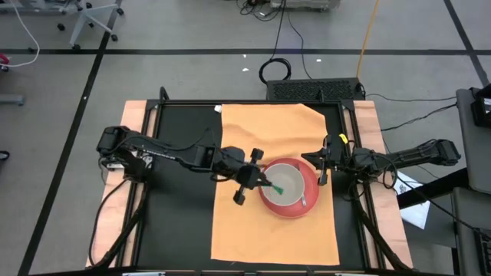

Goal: Set table place
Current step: Put the spoon into the bowl on the napkin

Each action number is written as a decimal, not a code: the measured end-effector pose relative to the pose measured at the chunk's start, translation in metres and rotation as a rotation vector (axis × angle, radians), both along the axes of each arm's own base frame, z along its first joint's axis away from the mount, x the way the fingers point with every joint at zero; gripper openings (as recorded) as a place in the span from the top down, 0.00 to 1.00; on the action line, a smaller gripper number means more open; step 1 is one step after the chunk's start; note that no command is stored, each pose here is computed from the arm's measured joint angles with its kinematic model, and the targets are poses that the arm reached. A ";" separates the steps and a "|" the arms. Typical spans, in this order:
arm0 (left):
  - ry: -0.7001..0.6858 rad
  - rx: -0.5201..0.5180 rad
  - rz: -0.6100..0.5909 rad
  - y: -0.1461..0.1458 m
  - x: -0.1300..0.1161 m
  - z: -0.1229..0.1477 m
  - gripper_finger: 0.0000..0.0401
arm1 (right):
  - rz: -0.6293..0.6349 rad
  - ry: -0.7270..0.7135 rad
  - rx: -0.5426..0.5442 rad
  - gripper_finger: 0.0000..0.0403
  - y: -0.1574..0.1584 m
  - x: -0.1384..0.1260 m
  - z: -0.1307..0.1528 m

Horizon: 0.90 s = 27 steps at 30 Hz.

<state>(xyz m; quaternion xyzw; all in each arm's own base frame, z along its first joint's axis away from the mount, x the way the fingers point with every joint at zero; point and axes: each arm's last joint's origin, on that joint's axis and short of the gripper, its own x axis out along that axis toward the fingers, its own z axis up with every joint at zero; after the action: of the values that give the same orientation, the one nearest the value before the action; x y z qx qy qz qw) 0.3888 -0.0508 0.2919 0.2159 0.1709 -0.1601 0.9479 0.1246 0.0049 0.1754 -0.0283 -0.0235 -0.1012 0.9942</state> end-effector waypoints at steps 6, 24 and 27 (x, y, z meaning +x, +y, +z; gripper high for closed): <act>-0.033 -0.090 0.032 0.018 0.006 0.002 0.99 | 0.000 -0.005 -0.002 1.00 0.000 0.000 0.001; 0.002 -0.200 -0.075 0.014 0.086 -0.032 0.98 | -0.160 0.012 -0.013 1.00 -0.004 -0.001 -0.001; 0.012 -0.199 -0.069 0.016 0.093 -0.042 0.99 | -0.161 0.011 -0.013 1.00 -0.005 -0.002 0.000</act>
<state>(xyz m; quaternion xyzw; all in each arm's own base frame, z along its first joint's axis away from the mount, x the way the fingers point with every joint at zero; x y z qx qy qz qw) 0.4817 -0.0348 0.2500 0.1253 0.1524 -0.2101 0.9576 0.1229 0.0004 0.1750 -0.0371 -0.0164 -0.1807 0.9827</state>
